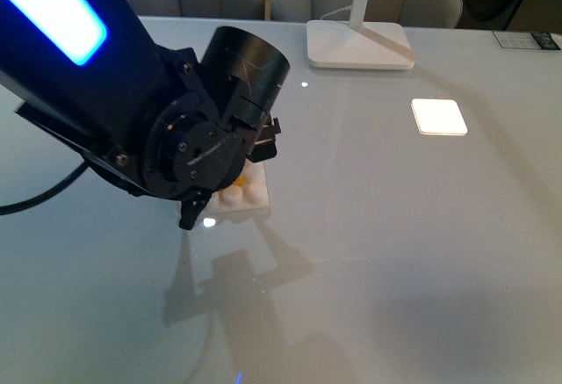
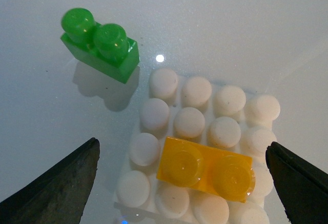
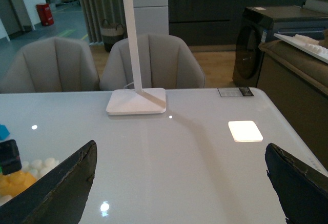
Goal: Insert yellow block into base center
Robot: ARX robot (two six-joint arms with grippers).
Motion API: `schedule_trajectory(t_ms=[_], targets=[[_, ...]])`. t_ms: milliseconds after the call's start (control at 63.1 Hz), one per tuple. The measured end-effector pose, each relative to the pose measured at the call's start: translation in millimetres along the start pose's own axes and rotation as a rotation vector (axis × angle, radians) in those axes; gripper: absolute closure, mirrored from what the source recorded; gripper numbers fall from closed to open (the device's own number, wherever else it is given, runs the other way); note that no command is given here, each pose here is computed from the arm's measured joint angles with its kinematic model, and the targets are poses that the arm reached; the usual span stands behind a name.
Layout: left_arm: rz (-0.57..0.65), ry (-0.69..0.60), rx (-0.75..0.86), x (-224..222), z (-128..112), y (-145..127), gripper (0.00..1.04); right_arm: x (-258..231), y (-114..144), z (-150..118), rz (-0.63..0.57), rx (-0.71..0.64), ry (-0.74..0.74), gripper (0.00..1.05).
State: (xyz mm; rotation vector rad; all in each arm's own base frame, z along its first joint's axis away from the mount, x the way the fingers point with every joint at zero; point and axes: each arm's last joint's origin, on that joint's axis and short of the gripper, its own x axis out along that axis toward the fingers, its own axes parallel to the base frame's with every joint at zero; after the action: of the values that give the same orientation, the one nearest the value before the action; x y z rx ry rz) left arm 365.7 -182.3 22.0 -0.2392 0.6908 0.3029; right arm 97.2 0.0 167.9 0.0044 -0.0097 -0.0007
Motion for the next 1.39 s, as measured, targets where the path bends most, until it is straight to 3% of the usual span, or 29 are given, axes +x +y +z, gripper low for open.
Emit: schedule_trajectory(t_ms=[206, 491, 602, 744, 808, 871, 966, 1394], targets=[[-0.067, -0.063, -0.093, -36, 35, 43, 0.07, 0, 0, 0, 0.0, 0.0, 0.0, 0.09], [-0.121, -0.172, -0.189, -95, 79, 140, 0.08, 0, 0, 0, 0.0, 0.0, 0.0, 0.09], [-0.317, -0.412, -0.002, -99, 69, 153, 0.27, 0, 0, 0, 0.0, 0.0, -0.001, 0.09], [-0.335, -0.653, 0.159, -131, 67, 170, 0.52, 0, 0, 0, 0.0, 0.0, -0.001, 0.09], [-0.326, -0.685, 0.186, -143, 67, 178, 0.64, 0, 0, 0, 0.0, 0.0, 0.0, 0.09], [-0.317, -0.669, 0.22, -155, 58, 189, 0.84, 0, 0, 0, 0.0, 0.0, 0.0, 0.09], [-0.307, -0.668, 0.225, -166, 53, 198, 1.02, 0, 0, 0, 0.0, 0.0, 0.0, 0.09], [-0.307, -0.672, 0.232, -206, 42, 224, 1.02, 0, 0, 0, 0.0, 0.0, 0.0, 0.09]])
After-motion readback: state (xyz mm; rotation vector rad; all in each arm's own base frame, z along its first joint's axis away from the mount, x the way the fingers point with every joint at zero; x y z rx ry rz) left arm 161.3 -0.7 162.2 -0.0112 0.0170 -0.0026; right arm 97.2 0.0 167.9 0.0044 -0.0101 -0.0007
